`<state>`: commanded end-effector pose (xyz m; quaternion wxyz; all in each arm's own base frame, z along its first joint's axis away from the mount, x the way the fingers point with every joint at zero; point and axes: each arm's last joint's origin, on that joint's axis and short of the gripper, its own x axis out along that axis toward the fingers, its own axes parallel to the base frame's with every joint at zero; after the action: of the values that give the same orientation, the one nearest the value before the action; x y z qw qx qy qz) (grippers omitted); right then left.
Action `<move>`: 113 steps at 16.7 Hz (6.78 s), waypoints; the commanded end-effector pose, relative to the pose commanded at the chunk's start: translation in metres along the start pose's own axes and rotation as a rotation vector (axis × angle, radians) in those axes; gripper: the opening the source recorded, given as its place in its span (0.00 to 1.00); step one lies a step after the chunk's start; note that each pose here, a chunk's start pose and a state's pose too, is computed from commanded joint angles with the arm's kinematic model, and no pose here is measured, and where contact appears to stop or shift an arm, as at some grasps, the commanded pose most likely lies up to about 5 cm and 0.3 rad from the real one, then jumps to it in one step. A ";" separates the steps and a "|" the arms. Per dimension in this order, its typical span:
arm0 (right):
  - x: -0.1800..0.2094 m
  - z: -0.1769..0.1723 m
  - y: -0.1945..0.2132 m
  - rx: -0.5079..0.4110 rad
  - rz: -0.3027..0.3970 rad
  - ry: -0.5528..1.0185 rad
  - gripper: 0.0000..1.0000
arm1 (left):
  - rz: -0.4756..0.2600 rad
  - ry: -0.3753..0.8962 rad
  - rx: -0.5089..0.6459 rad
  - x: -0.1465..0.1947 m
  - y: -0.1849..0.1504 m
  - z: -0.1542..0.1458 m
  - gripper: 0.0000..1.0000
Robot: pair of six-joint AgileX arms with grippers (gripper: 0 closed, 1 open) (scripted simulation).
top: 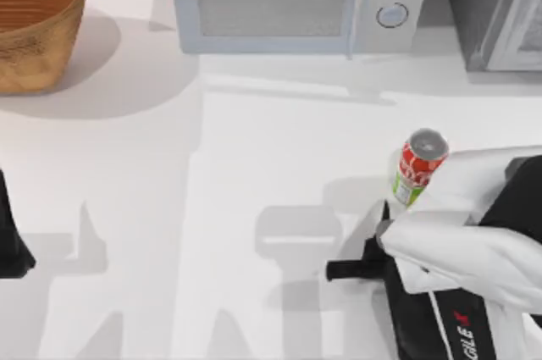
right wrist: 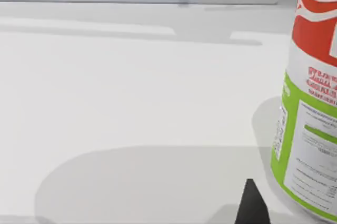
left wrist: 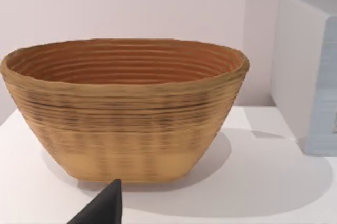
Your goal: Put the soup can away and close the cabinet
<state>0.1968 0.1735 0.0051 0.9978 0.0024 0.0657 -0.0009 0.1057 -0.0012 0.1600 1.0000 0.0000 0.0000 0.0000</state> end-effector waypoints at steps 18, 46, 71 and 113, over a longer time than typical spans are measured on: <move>0.054 0.025 -0.007 -0.006 -0.008 -0.037 1.00 | 0.000 0.000 0.000 0.000 0.000 0.000 1.00; 0.058 0.056 -0.001 -0.006 -0.008 -0.043 0.00 | 0.000 0.000 0.000 0.000 0.000 0.000 1.00; 0.005 0.193 -0.065 -0.028 0.009 -0.004 0.00 | 0.000 0.000 0.000 0.000 0.000 0.000 1.00; -0.102 0.354 -0.160 -0.002 0.003 -0.132 0.00 | 0.000 0.000 0.000 0.000 0.000 0.000 1.00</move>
<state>0.1422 0.0116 0.3688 1.0000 0.0015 -0.0002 0.0005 0.1057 -0.0012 0.1600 1.0000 0.0000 0.0000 0.0000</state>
